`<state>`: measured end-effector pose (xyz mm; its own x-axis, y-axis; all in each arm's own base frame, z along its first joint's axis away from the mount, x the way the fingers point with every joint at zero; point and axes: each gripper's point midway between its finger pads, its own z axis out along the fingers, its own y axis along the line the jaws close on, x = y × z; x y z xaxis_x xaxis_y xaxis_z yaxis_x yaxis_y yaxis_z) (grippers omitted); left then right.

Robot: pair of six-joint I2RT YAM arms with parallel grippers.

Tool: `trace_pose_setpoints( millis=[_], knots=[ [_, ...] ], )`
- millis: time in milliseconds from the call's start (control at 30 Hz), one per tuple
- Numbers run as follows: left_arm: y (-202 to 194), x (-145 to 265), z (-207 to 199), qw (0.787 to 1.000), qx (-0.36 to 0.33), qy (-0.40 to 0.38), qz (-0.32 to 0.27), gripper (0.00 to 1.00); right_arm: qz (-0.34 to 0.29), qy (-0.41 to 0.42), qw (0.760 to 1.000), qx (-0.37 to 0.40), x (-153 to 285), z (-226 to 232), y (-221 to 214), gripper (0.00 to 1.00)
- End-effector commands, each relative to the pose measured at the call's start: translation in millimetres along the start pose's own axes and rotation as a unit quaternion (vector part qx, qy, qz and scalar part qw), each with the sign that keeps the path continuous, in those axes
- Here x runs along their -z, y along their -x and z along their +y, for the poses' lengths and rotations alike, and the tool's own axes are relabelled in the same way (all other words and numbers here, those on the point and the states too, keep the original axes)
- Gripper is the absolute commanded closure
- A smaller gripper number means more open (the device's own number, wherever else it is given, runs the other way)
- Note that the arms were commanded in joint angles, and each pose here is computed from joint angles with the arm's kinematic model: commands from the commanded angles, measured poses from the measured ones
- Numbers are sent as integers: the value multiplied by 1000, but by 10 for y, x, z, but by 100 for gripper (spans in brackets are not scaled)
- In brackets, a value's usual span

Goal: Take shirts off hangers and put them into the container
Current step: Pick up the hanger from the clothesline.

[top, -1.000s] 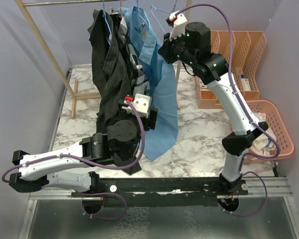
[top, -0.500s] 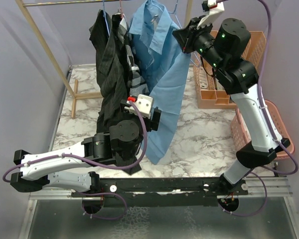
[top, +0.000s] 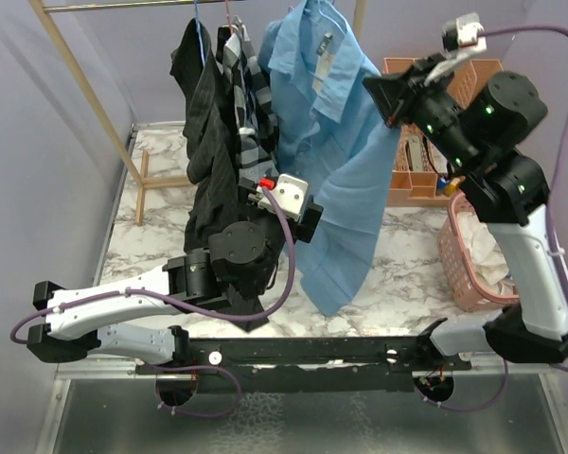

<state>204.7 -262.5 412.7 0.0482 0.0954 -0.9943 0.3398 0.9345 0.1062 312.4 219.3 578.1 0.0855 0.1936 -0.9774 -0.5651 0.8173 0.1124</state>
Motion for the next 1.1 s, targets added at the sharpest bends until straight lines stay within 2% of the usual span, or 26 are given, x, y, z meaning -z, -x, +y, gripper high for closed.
trace_pose_setpoints(
  millis=[0,133,333,600,700,867,1067],
  knots=[
    [542,-13,12,998,-2,-16,-59,17,-29,36,998,38,469,85,108,99],
    [743,-74,-16,996,-36,-8,-76,14,-2,46,997,57,879,23,-196,99],
    [824,-169,-122,991,-87,0,-100,9,29,88,994,58,1440,81,-623,99],
    [552,-145,-159,992,-86,-13,-91,10,71,121,989,39,1717,164,-1100,99],
    [415,-157,-183,992,-95,-12,-78,10,59,126,989,44,1806,191,-1039,99],
    [232,-163,-207,992,-104,-12,-63,10,-3,115,991,61,2079,207,-660,99],
    [190,-151,-185,992,-102,-9,-73,10,1,110,992,60,2324,219,-599,99]
  ],
)
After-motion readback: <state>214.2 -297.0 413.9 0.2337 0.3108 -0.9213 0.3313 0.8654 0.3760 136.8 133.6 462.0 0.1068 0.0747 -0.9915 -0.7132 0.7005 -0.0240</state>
